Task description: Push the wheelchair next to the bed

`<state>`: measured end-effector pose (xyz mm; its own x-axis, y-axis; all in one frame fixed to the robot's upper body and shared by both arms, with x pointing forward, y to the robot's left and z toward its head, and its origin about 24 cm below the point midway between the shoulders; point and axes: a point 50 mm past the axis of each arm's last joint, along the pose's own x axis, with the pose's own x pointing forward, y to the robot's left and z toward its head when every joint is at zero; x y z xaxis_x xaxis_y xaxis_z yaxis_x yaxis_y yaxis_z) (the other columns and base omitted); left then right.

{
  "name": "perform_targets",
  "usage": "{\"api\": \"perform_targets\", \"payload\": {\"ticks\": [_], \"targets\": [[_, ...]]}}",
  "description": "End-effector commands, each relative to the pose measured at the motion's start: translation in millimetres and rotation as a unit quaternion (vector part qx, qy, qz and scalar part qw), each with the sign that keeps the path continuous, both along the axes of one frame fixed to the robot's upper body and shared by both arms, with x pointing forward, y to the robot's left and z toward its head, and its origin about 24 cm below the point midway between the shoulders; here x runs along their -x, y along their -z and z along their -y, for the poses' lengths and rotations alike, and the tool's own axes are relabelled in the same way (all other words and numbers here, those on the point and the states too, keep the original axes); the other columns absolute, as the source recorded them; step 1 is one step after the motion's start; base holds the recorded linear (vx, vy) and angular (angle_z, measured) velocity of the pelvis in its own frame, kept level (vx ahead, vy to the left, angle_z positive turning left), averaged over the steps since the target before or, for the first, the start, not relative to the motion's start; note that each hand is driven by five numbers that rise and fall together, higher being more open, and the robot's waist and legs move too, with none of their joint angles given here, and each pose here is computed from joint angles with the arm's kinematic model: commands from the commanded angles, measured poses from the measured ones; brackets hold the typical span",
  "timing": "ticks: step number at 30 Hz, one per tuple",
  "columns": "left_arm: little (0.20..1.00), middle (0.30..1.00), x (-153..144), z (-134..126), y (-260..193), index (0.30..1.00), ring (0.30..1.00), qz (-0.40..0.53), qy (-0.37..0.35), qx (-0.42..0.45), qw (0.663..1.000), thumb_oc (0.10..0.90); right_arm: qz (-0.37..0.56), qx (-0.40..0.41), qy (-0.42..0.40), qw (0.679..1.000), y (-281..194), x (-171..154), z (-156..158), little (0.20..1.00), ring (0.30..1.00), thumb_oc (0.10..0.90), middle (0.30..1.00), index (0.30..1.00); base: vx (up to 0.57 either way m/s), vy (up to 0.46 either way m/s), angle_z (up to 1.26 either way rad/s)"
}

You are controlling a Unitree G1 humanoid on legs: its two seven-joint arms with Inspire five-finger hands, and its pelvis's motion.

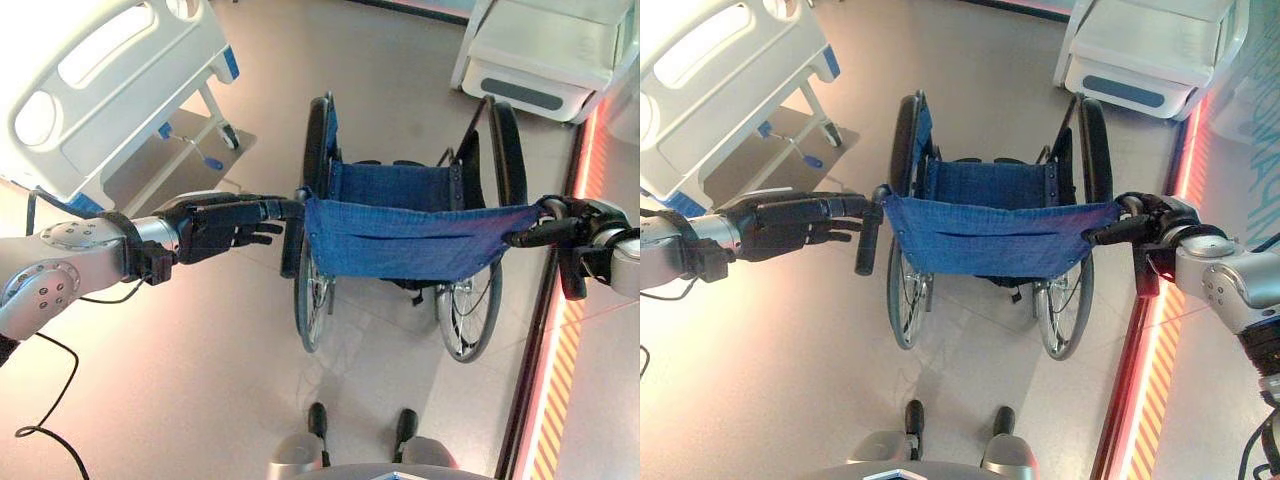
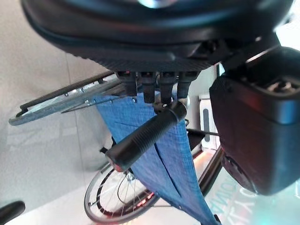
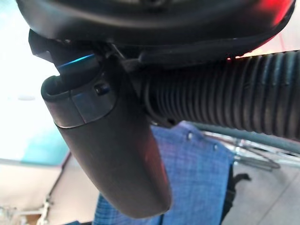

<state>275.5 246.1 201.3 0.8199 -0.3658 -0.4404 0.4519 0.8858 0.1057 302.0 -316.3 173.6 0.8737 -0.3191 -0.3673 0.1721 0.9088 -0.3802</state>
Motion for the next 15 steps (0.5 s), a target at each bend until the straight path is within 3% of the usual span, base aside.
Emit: {"api": "perform_targets", "payload": {"ticks": [1, 8, 15], "targets": [[0.900, 0.900, -5, 6, -32, 0.900, 0.900, 0.064, 0.007, 0.061, 0.996, 0.800, 0.083, 0.028, -0.009, 0.996, -46, -15, -12, 0.900, 0.900, 0.800, 0.900, 0.900, 0.00, 0.000, 0.00], [0.900, 0.900, -3, 18, -21, 0.900, 0.900, 0.022, 0.023, 0.076, 0.997, 0.800, 0.083, 0.030, -0.010, 0.996, -45, -19, -15, 0.900, 0.900, 0.800, 0.900, 0.900, -0.01, 0.001, 0.00], [0.900, 0.900, -1, 6, -4, 0.900, 0.900, -0.062, 0.064, -0.053, 0.995, 0.800, 0.093, 0.035, -0.005, 0.995, -57, -24, -14, 0.900, 0.900, 0.800, 0.900, 0.900, -0.03, 0.010, 0.00]]}}
